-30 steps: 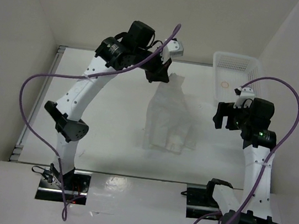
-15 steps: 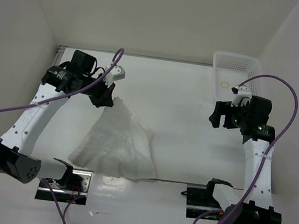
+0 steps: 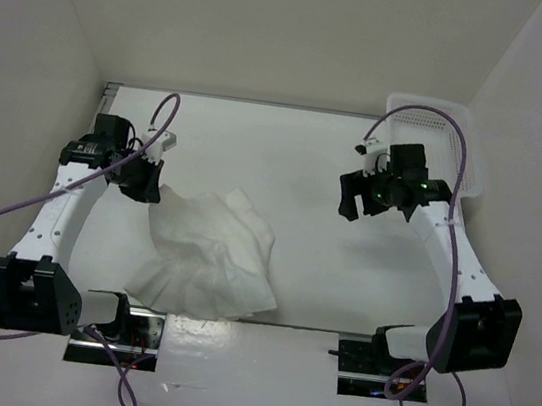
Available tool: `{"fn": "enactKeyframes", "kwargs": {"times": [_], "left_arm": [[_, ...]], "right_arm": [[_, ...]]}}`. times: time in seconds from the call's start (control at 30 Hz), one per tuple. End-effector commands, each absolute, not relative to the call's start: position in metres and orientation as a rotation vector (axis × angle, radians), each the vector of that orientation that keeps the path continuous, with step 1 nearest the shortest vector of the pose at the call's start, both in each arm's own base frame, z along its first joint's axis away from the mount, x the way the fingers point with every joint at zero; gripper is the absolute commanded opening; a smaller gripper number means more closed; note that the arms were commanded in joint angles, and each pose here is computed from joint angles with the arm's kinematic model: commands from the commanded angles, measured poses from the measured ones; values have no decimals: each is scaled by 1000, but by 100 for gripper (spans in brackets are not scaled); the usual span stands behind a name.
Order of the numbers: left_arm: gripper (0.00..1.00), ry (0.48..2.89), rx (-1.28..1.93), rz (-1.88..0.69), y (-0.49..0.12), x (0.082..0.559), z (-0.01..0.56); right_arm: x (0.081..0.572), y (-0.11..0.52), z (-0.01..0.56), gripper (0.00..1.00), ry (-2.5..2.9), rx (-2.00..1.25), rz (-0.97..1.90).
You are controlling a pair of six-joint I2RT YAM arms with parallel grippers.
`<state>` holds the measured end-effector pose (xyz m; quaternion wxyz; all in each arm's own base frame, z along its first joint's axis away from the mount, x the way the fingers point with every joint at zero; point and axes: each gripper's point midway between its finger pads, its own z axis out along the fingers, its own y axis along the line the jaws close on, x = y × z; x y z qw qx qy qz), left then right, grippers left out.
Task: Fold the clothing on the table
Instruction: Flatten the skirt out
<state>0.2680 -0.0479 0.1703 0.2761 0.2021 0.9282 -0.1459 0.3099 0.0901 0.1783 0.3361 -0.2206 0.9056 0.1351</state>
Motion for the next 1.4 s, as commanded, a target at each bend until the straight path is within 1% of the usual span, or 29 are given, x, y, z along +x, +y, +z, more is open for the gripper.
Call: {"fn": "enactKeyframes", "kwargs": {"times": [0.0, 0.07, 0.1, 0.13, 0.17, 0.2, 0.3, 0.33, 0.4, 0.43, 0.5, 0.53, 0.57, 0.77, 0.8, 0.83, 0.93, 0.97, 1.0, 1.23, 1.37], "left_arm": [[4, 2525, 376, -316, -19, 283, 163], [4, 2543, 281, -274, -2, 283, 159], [4, 2544, 263, -269, 2, 283, 159], [6, 2545, 245, -264, 6, 283, 159], [8, 2551, 218, -250, 10, 283, 159], [8, 2563, 201, -251, 14, 283, 156], [8, 2590, 184, -266, 14, 284, 149], [8, 2590, 184, -266, 14, 284, 149], [8, 2599, 186, -287, 12, 285, 146], [8, 2599, 186, -287, 12, 285, 146], [8, 2596, 188, -299, 10, 285, 146], [8, 2583, 230, -304, 2, 288, 150], [8, 2586, 241, -295, 0, 288, 149], [8, 2616, 291, -289, -13, 291, 141], [8, 2616, 306, -292, -16, 290, 141], [8, 2624, 305, -296, -16, 291, 138], [8, 2624, 319, -299, -19, 290, 138], [8, 2624, 319, -299, -19, 290, 138], [8, 2624, 319, -299, -19, 290, 138], [8, 2608, 337, -323, -25, 290, 142], [8, 2598, 338, -319, -25, 290, 144]], "right_arm": [[332, 116, 183, 89, 2333, -677, 311], [342, 132, 182, 87, 2327, -728, 293], [343, 151, 167, 86, 2347, -798, 268], [346, 164, 167, 84, 2338, -820, 266], [345, 187, 153, 84, 2339, -895, 274], [350, 198, 153, 83, 2325, -905, 258], [358, 235, 146, 82, 2284, -949, 272], [356, 253, 133, 82, 2286, -998, 284], [364, 276, 135, 79, 2258, -992, 314], [371, 293, 133, 79, 2227, -1007, 327], [380, 306, 131, 79, 2208, -992, 343], [388, 319, 139, 79, 2168, -977, 362], [393, 324, 132, 79, 2175, -966, 367], [426, 350, 138, 78, 2091, -886, 397], [425, 356, 124, 76, 2108, -905, 398], [428, 366, 129, 73, 2094, -900, 411], [427, 385, 99, 67, 2138, -954, 430], [430, 389, 106, 67, 2126, -937, 440], [425, 398, 103, 66, 2126, -962, 461], [415, 438, 95, 66, 2092, -1027, 503], [418, 443, 89, 61, 2104, -1037, 510]]}}
